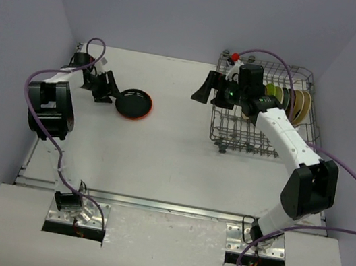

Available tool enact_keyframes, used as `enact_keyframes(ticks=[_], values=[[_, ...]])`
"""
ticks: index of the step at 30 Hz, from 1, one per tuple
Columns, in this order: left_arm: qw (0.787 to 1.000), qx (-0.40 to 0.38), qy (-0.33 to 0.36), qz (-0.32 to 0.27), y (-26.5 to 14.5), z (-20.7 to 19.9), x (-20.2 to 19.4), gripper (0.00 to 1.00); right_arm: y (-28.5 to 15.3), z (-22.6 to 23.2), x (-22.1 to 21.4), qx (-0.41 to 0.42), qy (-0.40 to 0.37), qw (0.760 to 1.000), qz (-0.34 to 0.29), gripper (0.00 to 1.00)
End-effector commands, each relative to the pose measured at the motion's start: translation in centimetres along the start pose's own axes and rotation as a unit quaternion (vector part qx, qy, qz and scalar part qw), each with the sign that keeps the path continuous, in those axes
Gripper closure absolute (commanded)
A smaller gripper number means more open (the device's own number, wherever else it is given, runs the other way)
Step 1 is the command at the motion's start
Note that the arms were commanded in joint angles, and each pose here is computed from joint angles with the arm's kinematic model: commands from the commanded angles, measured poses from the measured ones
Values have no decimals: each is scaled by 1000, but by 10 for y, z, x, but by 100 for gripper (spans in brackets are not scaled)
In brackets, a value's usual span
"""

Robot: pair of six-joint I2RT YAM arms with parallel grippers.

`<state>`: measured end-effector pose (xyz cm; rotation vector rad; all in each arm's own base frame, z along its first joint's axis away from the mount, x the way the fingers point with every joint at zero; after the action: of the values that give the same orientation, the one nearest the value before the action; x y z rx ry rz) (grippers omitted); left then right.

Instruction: Unload the plates from the dish rack

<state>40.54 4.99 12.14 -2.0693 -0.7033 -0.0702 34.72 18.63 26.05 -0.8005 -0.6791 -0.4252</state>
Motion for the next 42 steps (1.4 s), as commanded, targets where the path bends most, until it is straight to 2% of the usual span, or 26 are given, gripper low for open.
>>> enact_keyframes(ticks=[1, 6, 9, 11, 12, 14, 16, 18, 23, 25, 42], values=[[996, 28, 47, -75, -40, -17, 22, 43, -13, 8, 16, 1, -29, 999, -43, 1], [981, 104, 96, -133, -73, -22, 26, 36, -21, -6, 25, -89, -72, 991, -66, 1], [966, 136, 129, -176, -101, -29, 18, 33, -23, -29, 32, -210, -113, 969, -73, 2], [957, 136, 155, -203, -117, -38, 12, 32, -25, -48, 39, -285, -149, 944, -66, 8], [955, 134, 164, -209, -122, -42, 9, 32, -21, -52, 39, -289, -159, 942, -57, 8], [950, 135, 182, -216, -127, -48, 4, 32, -21, -76, 40, -345, -150, 925, -51, 17], [942, 138, 204, -226, -133, -62, -3, 32, -23, -101, 44, -373, -122, 918, -51, 28], [938, 140, 216, -233, -137, -69, -6, 32, -26, -126, 51, -404, -101, 908, -54, 32], [930, 149, 235, -240, -140, -81, -11, 32, -23, -152, 51, -442, -78, 892, -49, 52], [927, 152, 242, -243, -141, -85, -12, 32, -22, -159, 54, -465, -75, 881, -52, 56], [930, 148, 244, -232, -135, -87, -11, 32, 10, -198, 64, -490, -68, 868, -38, 65]])
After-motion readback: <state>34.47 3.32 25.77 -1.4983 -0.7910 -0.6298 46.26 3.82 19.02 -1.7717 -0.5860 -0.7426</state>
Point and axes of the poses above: each gripper's point midway between its finger pads, its own y axis out along the fingers, its own z axis along the line the jaws close on, x = y × z, the point moved 9 cm from there along -y, back along the fingers, and after that the axes turned 3 degrees about -y, right-handed, at the moved point
